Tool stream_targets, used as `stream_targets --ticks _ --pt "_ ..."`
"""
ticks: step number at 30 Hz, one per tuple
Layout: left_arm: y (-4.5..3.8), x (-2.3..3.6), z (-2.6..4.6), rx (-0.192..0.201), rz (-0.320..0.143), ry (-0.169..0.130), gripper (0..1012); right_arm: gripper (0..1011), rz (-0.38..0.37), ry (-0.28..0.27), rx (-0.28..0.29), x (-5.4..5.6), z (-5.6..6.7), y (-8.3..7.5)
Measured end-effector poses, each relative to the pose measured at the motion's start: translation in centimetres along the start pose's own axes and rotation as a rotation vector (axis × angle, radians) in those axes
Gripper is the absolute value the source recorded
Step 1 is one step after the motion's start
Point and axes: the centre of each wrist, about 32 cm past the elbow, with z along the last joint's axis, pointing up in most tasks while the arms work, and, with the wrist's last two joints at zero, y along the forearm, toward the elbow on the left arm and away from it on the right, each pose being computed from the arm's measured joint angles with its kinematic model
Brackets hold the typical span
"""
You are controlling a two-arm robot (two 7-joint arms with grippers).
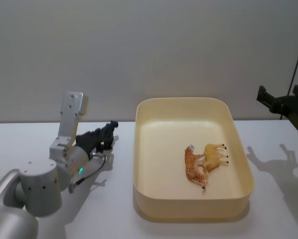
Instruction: Pick up the toy alternately with two hands and place it into the central storage box.
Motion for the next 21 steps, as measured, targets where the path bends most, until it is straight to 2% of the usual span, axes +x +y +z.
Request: stream_targets --ticks 2,3,7,8,10,11,13,14,16,17,20,21 --pt "-0.05 -0.21 0.54 -0.025 0.003 0.002 302 1001 0.0 0.0 0.0 0.0 0.0 0.0" --pt "-0.09 -0.39 1.06 -0.045 0.003 0.003 302 1001 0.0 0.0 0.0 0.0 0.0 0.0" --pt "-0.14 -0.73 2.18 -0.083 -0.001 0.004 302 1001 0.0 0.0 0.0 0.0 0.0 0.0" --pt "-0.13 -0.9 2.77 -0.099 -0.005 0.003 302 1001 0.0 0.0 0.0 0.0 0.0 0.0" --pt "-0.1 -1.1 3.42 -0.116 -0.012 0.001 302 1001 0.0 0.0 0.0 0.0 0.0 0.0" --pt "-0.06 -1.26 4.04 -0.13 -0.021 -0.001 302 1001 0.0 0.0 0.0 0.0 0.0 0.0" --pt "0.0 -1.43 4.65 -0.142 -0.032 -0.004 302 1001 0.0 0.0 0.0 0.0 0.0 0.0" --pt "0.08 -1.62 5.36 -0.153 -0.047 -0.008 302 1001 0.0 0.0 0.0 0.0 0.0 0.0" --pt "0.16 -1.75 5.92 -0.161 -0.06 -0.012 302 1001 0.0 0.0 0.0 0.0 0.0 0.0" --pt "0.27 -1.91 6.57 -0.169 -0.076 -0.018 302 1001 0.0 0.0 0.0 0.0 0.0 0.0" --pt "0.49 -2.14 7.58 -0.171 -0.11 -0.031 302 1001 0.0 0.0 0.0 0.0 0.0 0.0" --pt "0.49 -2.14 7.58 -0.171 -0.11 -0.031 302 1001 0.0 0.0 0.0 0.0 0.0 0.0"
